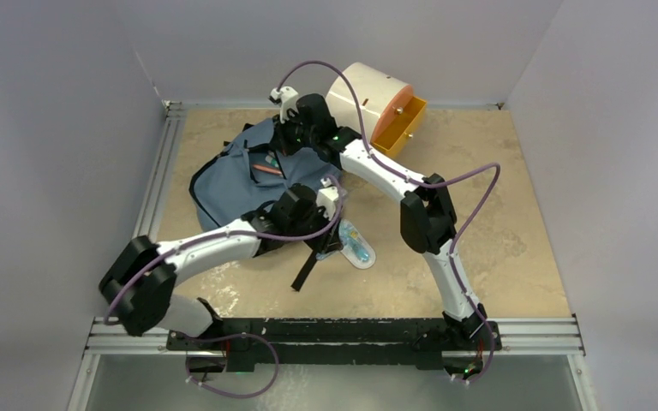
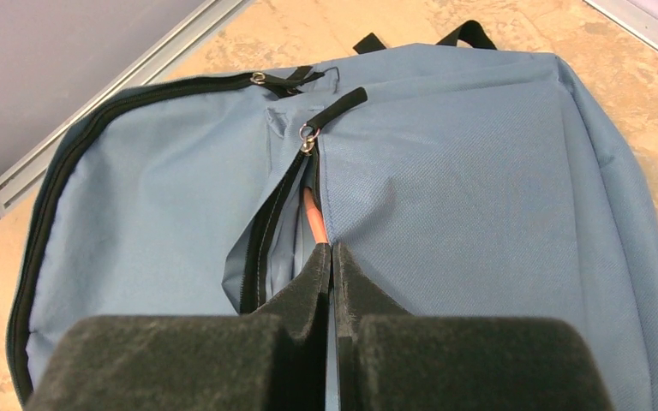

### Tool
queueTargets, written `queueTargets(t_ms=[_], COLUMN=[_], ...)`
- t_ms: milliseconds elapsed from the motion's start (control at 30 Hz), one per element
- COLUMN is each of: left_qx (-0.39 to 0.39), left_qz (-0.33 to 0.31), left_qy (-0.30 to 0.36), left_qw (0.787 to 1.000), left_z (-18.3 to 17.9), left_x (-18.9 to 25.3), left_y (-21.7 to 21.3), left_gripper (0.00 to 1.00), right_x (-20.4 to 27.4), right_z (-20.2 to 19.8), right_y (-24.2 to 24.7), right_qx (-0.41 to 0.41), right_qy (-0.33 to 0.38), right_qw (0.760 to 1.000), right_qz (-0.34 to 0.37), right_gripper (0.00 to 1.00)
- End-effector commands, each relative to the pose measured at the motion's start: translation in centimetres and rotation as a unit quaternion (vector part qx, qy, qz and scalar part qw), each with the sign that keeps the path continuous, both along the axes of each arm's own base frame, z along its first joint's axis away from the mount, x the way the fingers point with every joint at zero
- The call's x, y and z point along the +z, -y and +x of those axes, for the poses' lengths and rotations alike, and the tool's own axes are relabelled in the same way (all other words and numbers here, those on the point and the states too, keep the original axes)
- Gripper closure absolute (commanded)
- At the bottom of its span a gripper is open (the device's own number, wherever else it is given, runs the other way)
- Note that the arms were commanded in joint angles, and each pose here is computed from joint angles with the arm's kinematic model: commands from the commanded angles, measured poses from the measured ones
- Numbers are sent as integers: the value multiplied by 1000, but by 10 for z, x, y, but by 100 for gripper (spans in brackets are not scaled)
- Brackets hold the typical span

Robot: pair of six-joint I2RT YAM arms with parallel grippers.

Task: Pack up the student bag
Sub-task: Pick up the stationery from the center of the board, then place the stationery in the student bag.

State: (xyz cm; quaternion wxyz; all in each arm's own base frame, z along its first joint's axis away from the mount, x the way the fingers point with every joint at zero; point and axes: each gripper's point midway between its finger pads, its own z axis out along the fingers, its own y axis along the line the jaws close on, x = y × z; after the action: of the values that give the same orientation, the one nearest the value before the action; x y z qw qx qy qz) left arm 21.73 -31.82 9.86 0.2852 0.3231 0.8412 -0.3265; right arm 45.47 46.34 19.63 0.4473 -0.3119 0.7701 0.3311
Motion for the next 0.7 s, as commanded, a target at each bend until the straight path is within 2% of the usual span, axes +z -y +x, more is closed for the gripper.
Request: queueTargets(t_ms=[0, 133, 200, 300, 433, 667], left_qx=[58, 163, 241, 309, 370, 451], left_qz=[-68, -85, -91, -94, -94, -112], left_qy=[33, 26, 33, 60, 75, 43], left_qw=[996, 983, 966, 945, 921, 884], left_z=[5, 35, 55, 73, 102, 142], left_x=[46, 57, 65, 82, 101, 108], left_y=[-8, -59, -96, -134, -167, -208], left_gripper=[88, 88, 87, 87, 87, 89], right_x=[48, 50, 48, 48, 46, 53], right_z=[0, -4, -4, -5, -7, -6], right_y=[-1, 0, 1, 1, 0, 2], right_qx=[7, 9, 9, 9, 10, -1], right_qy=[37, 33, 32, 31, 23, 24], right_qw=[998, 998, 998, 998, 998, 997], right_qz=[46, 53, 51, 51, 54, 67], right_gripper=[100, 100, 100, 100, 100, 100])
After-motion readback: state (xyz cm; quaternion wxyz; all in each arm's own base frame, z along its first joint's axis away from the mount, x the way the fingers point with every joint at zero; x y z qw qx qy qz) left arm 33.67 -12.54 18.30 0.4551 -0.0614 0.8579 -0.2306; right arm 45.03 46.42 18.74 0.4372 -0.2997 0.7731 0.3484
